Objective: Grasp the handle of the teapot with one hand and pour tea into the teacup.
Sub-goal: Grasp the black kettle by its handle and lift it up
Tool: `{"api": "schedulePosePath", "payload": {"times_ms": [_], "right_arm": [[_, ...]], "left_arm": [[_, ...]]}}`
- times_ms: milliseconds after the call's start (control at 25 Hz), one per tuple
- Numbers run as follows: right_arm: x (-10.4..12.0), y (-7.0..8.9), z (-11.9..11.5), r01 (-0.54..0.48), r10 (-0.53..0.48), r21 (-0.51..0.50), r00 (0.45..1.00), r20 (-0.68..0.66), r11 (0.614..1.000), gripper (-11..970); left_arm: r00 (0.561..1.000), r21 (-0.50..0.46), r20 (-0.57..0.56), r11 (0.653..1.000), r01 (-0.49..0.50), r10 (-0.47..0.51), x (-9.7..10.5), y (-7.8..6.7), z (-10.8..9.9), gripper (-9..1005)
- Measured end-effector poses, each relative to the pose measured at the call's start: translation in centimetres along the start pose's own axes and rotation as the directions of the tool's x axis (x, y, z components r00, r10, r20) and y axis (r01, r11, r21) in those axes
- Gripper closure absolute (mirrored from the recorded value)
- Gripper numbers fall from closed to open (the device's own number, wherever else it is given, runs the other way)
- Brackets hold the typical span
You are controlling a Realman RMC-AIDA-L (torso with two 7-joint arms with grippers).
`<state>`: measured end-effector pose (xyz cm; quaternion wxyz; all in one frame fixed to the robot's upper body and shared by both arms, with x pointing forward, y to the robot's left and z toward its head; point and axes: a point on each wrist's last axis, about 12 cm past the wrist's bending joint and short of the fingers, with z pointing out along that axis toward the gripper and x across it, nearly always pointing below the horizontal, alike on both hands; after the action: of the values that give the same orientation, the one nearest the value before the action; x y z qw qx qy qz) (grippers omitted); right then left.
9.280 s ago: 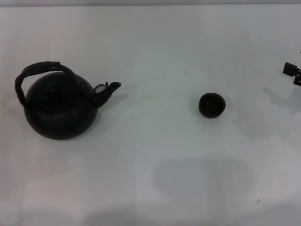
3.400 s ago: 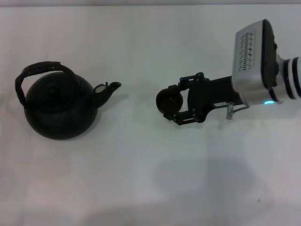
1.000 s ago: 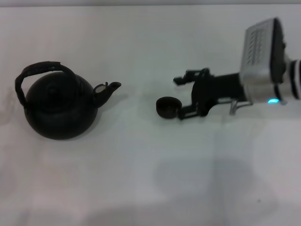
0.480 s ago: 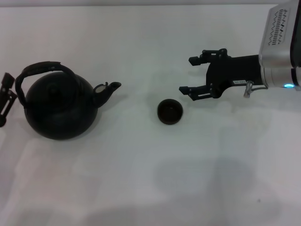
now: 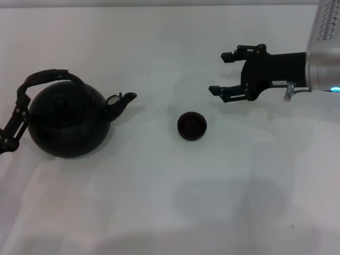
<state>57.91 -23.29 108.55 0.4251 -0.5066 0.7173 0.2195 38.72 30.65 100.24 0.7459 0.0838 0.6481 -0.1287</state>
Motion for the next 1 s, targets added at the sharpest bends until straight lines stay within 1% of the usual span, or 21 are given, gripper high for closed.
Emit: {"api": "schedulePosePath", "payload": {"times_ms": [120,320,600,960,1000], "right_arm": [[-0.1,-0.2,-0.4,-0.005,0.005,0.0,1.0,0.018,1.0,93],[0.0,-0.1,-0.6,-0.007,0.007,-0.005,1.0,0.026,1.0,93],[0.3,0.0,-0.7,-0.01,0.01,-0.001,1.0,0.028,1.0,93],[0.6,0.0,-0.5,-0.007,0.007,0.017,1.0,0.018,1.0,94],[0.6,0.0,-0.5,-0.007,0.007,0.018,1.0,0.017,1.0,94]], "left_arm": [[1.0,-0.007,-0.015,1.0,0.017,-0.017,0.2,0.1,0.0,211],[0.995,-0.009,-0.065,0.997,0.08,-0.08,0.7,0.4,0.7,213],[0.989,-0.02,-0.118,0.996,0.089,-0.091,1.4,0.5,1.3,216],[0.989,-0.014,-0.12,0.996,0.086,-0.087,1.4,0.3,1.5,219],[0.989,-0.014,-0.12,0.996,0.087,-0.088,1.5,0.3,1.6,247]]}}
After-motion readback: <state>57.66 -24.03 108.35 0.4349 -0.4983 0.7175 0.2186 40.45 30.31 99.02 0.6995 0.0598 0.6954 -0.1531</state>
